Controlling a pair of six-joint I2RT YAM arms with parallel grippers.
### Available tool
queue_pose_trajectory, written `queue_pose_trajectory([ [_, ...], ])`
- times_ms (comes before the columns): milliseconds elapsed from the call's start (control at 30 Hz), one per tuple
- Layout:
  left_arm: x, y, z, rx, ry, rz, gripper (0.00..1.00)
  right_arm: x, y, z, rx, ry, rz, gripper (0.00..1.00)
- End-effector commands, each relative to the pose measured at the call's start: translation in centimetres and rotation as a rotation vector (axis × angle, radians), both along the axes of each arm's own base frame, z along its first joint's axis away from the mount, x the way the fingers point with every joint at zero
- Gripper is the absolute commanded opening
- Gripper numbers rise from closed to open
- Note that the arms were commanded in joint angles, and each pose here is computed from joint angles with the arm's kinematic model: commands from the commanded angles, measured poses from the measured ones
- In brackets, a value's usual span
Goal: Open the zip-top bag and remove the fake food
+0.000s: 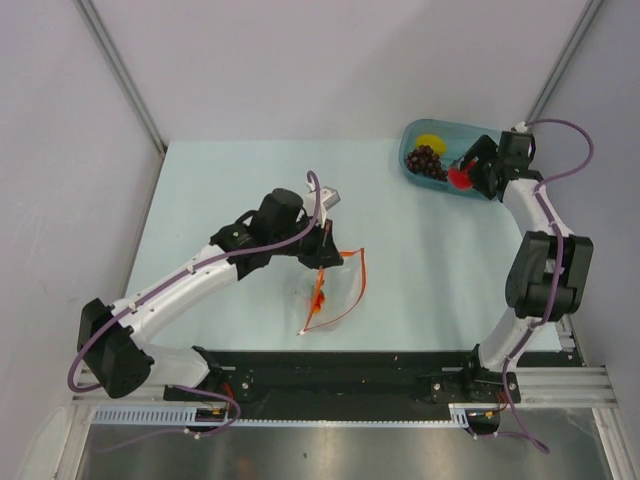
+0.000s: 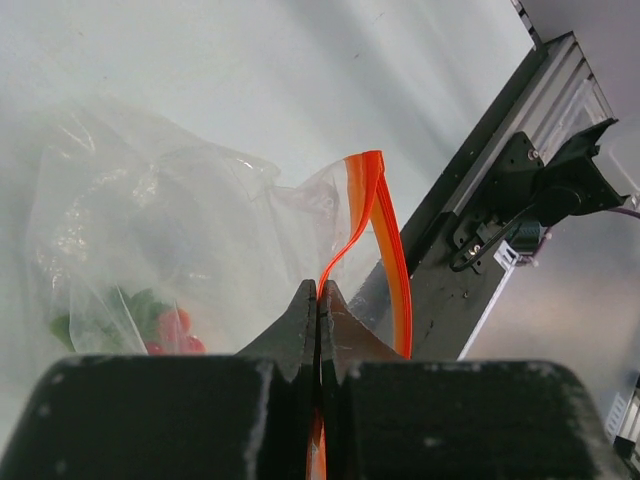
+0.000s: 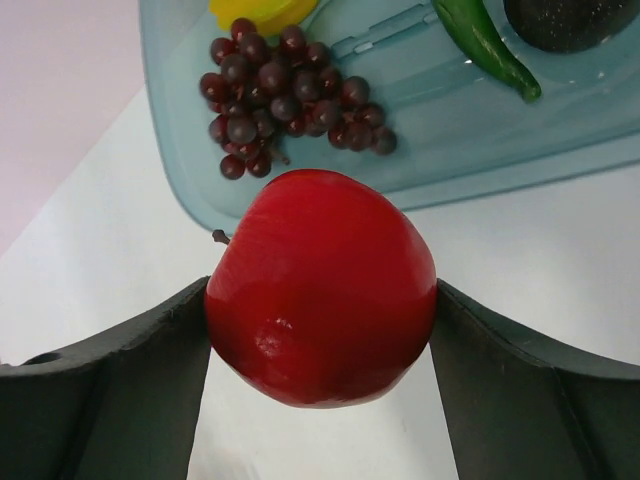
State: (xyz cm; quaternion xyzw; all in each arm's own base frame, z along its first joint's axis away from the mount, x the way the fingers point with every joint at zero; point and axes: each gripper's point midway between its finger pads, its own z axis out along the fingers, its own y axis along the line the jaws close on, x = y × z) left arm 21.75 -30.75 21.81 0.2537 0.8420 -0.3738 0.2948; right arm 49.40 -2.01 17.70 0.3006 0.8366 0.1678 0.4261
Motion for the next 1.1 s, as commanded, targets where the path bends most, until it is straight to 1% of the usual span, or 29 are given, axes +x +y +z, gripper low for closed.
queue_pose_trajectory([
  [0,-0.2,-0.2,0.8,-0.030,-0.067,-0.067,0.00,4.2,-1.7,2.5,-0.070,-0.069,-0.011,0.08],
  [67,-0.1,-0.6,1.4,-0.037,-0.051,-0.072,0.00,5.7,-2.0,2.2,-0.078,-0.041,-0.006,0.09],
  [133,0.2,-1.2,1.7,-0.045,-0.031,-0.080,0.00,6.7,-2.2,1.8,-0.091,-0.036,0.002,0.13],
  [167,0.5,-1.5,1.8,-0.048,-0.034,-0.074,0.00,7.4,-2.3,0.8,-0.093,-0.027,0.005,0.17],
  [200,0.8,-1.6,1.6,-0.048,-0.022,-0.057,0.00,8.0,-2.5,0.8,-0.102,-0.027,-0.003,0.29],
  [233,1.5,-1.9,1.3,-0.033,-0.004,-0.033,0.00,8.4,-2.7,0.5,-0.096,-0.018,-0.009,0.33],
  [267,1.7,-2.1,1.3,-0.032,0.013,-0.027,0.00,8.8,-2.8,-1.5,-0.087,0.024,-0.007,0.36],
  [300,1.7,-2.3,1.1,-0.027,0.031,-0.030,0.00,9.4,-2.6,-1.1,-0.085,0.008,0.002,0.45],
  [367,2.0,-2.5,0.9,-0.014,0.051,-0.016,0.00,10.3,-2.3,-2.0,-0.081,0.005,0.006,0.53],
  [400,1.9,-2.5,0.7,-0.011,0.074,-0.005,0.00,10.7,-2.1,-2.9,-0.073,0.013,0.008,0.60],
  [467,2.0,-2.6,0.7,-0.020,0.087,0.006,0.00,11.5,-1.7,-3.6,-0.068,0.002,0.017,0.66],
  [500,2.1,-2.9,0.9,-0.040,0.096,0.015,0.00,11.8,-1.4,-4.8,-0.069,0.018,0.025,0.73],
  [567,1.8,-3.1,0.7,-0.055,0.112,0.008,0.00,12.3,-1.4,-4.8,-0.084,0.030,0.023,0.78],
  [600,1.7,-3.1,0.8,-0.060,0.115,0.006,0.00,12.4,-1.2,-6.1,-0.084,0.062,0.029,0.89],
  [633,1.5,-3.1,0.7,-0.060,0.118,0.000,0.00,12.5,-1.2,-4.9,-0.083,0.074,0.034,0.94],
  [700,1.2,-2.9,1.1,-0.061,0.089,-0.029,0.00,12.4,-1.2,-4.7,-0.092,0.113,0.032,0.97],
  [767,1.2,-2.5,0.8,-0.047,0.080,-0.021,0.00,11.4,-1.7,-3.7,-0.113,0.158,0.019,0.98],
  [900,0.8,-2.7,1.9,-0.089,0.053,-0.046,0.00,10.0,-2.2,-1.2,-0.114,0.162,0.009,1.00],
  [967,0.9,-2.6,2.0,-0.107,0.058,-0.016,0.00,8.6,-2.2,0.1,-0.133,0.192,0.004,1.00],
  [1000,0.4,-2.5,2.2,-0.120,0.066,-0.025,0.00,7.8,-2.1,0.5,-0.139,0.211,-0.003,1.00],
  [1033,0.0,-2.6,2.4,-0.133,0.072,-0.037,0.00,6.5,-1.6,0.2,-0.132,0.261,0.001,1.00],
  [1067,-0.1,-2.7,2.9,-0.155,0.063,-0.047,0.00,5.0,-1.1,0.9,-0.121,0.276,0.007,1.00],
])
